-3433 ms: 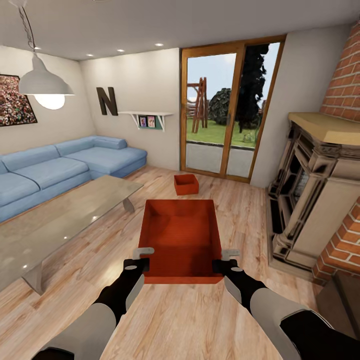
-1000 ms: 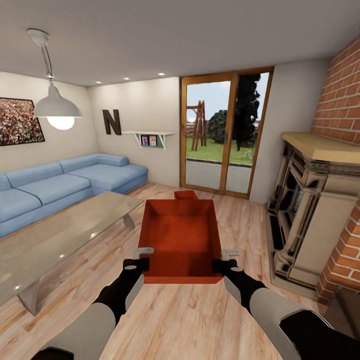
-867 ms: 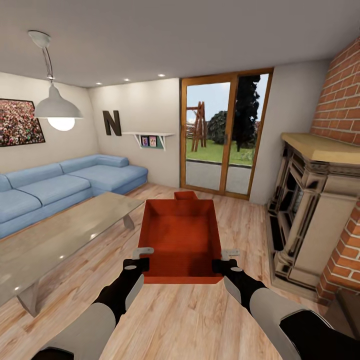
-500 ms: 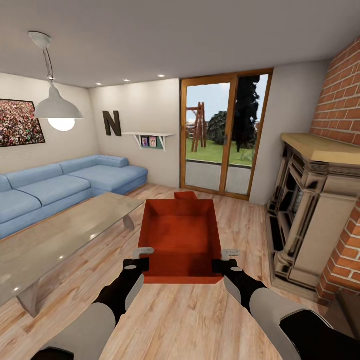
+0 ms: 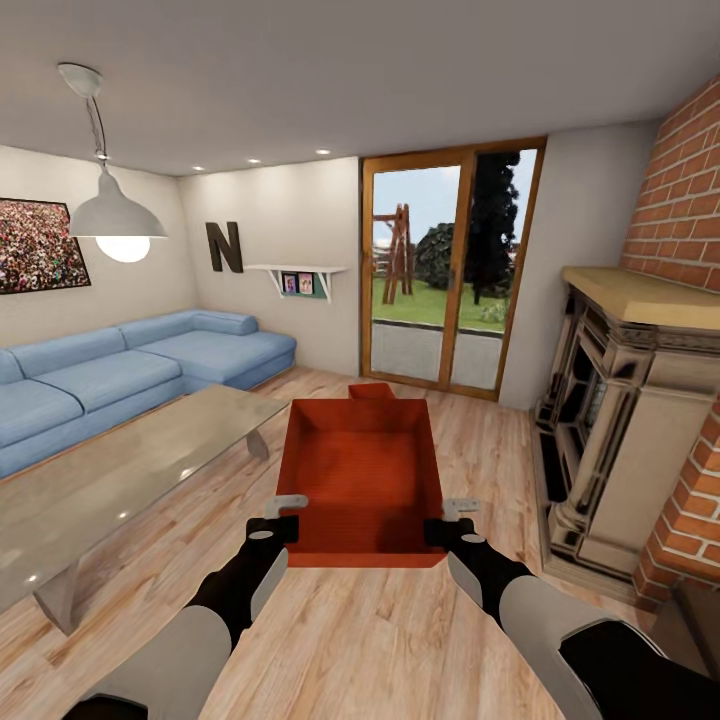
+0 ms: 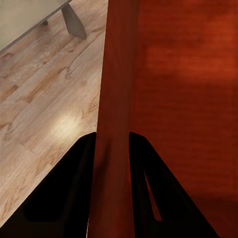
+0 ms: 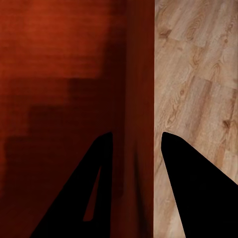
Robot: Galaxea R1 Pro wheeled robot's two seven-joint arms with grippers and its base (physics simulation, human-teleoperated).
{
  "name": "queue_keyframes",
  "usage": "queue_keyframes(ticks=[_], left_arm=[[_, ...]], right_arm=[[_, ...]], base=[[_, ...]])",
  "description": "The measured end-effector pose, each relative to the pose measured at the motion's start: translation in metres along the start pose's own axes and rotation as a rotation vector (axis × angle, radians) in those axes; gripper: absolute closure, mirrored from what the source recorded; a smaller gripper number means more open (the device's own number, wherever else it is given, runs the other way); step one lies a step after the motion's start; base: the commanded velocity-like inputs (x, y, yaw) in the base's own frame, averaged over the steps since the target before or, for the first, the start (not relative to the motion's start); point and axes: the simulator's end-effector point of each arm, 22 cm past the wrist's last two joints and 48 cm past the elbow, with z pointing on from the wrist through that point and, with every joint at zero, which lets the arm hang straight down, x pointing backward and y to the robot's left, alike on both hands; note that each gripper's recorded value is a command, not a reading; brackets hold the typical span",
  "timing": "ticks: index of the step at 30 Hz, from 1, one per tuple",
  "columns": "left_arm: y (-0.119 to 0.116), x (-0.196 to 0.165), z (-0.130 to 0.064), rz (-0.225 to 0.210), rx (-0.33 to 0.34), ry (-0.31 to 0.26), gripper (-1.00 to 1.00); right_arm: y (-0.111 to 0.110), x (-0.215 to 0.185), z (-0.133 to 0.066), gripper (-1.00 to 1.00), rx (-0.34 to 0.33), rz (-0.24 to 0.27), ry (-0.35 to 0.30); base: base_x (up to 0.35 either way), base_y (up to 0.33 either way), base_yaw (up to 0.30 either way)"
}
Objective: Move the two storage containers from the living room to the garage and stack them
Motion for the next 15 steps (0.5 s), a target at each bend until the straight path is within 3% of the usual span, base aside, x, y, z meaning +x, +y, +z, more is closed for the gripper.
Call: queue_keyframes(ticks=[15], left_arm=[[0.0001, 0.0005, 0.0000, 0.000, 0.000, 0.002, 1.00]], right_arm=[[0.0000, 0.0000, 0.0000, 1.00, 0.000, -0.001, 0.002]], base=[[0.000, 0.000, 0.000]])
